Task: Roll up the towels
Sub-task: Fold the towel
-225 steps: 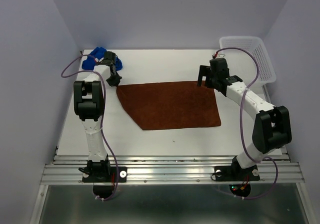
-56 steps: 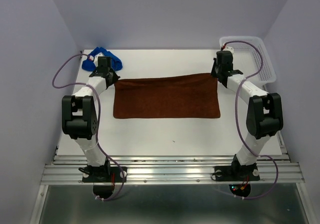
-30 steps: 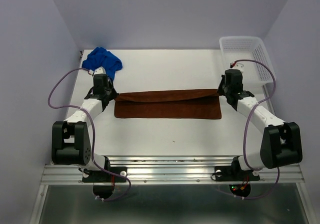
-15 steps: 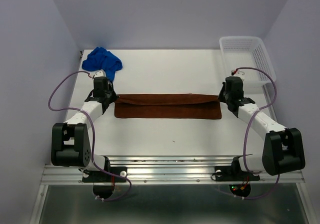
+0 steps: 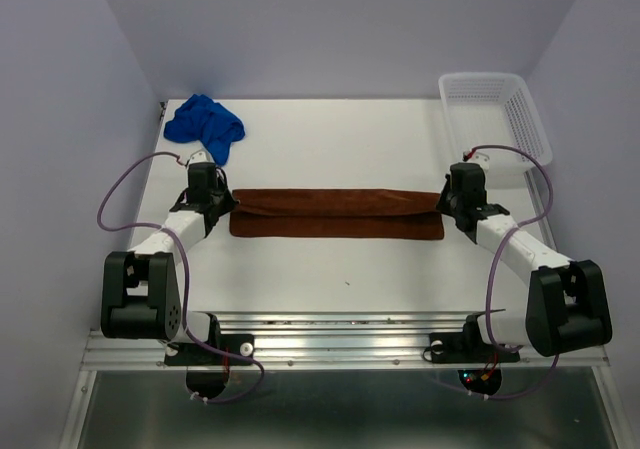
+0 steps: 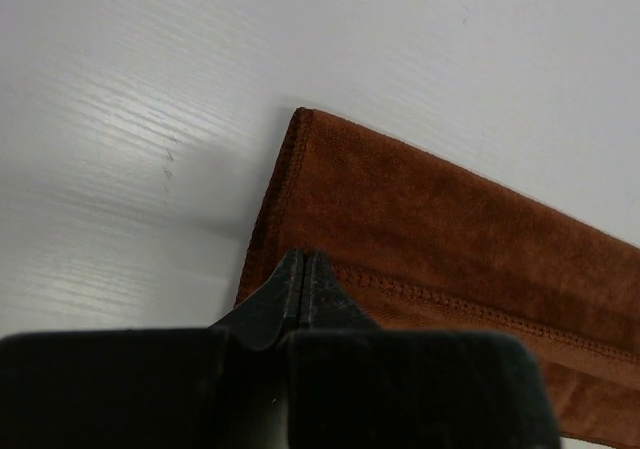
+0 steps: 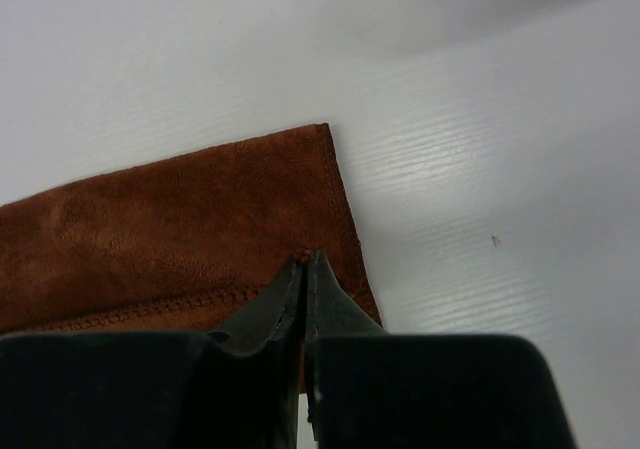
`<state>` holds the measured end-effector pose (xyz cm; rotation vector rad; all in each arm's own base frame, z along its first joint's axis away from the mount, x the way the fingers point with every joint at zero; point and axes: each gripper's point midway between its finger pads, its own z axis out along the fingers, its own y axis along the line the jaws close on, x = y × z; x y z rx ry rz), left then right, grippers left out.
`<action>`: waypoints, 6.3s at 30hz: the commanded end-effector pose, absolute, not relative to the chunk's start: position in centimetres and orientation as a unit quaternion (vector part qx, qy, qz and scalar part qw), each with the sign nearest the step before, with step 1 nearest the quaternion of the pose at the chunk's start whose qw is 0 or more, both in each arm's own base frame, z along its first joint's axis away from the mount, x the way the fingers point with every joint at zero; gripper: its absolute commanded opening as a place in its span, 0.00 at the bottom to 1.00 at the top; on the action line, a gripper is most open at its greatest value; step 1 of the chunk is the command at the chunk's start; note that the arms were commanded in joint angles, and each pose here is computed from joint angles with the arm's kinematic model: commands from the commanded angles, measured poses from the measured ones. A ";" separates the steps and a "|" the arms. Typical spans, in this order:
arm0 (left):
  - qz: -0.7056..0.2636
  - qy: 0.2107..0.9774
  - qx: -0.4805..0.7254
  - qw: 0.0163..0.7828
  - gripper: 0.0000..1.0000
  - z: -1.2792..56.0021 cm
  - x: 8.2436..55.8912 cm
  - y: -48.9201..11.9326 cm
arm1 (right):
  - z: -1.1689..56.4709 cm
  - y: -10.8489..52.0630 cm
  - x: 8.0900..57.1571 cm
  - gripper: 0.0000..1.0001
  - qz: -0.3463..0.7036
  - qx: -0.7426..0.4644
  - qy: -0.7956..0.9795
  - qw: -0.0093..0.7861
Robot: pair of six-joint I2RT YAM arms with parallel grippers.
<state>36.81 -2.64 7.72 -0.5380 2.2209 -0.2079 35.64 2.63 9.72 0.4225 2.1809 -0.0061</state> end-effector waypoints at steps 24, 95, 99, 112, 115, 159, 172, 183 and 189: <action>-0.086 0.888 -0.300 0.338 0.25 3.5 31.9 -2.8 | 7.0 1.1 32.1 0.51 -0.020 0.233 0.880 0.413; -0.062 0.941 -0.226 0.245 0.99 2.5 33.6 -9.0 | 13.3 16.0 31.6 1.00 0.197 -0.025 0.901 0.385; -0.064 0.941 -0.224 0.245 0.99 2.5 33.6 -9.1 | 13.4 19.4 33.4 1.00 0.201 -0.056 0.900 0.382; -0.051 0.942 -0.228 0.242 0.99 2.4 33.5 -8.6 | 6.1 21.9 35.4 1.00 0.168 -0.037 0.935 0.311; -0.044 0.941 -0.232 0.241 0.99 2.2 33.4 -8.4 | 4.6 20.2 34.9 1.00 0.129 -0.012 0.944 0.302; -0.049 0.925 -0.261 0.271 0.99 4.9 32.6 -6.8 | 8.6 14.1 36.4 1.00 0.082 0.098 0.937 0.324; -0.012 0.938 -0.267 0.220 0.99 0.4 31.8 -5.2 | 2.7 9.7 40.9 1.00 0.044 0.118 0.950 0.286; -0.060 0.937 -0.247 0.238 0.99 2.2 33.4 -6.8 | 4.5 10.8 41.9 1.00 0.081 0.046 0.944 0.317; -0.060 0.924 -0.245 0.288 0.99 6.9 35.2 -7.0 | 8.7 11.8 41.1 1.00 0.121 0.026 0.928 0.352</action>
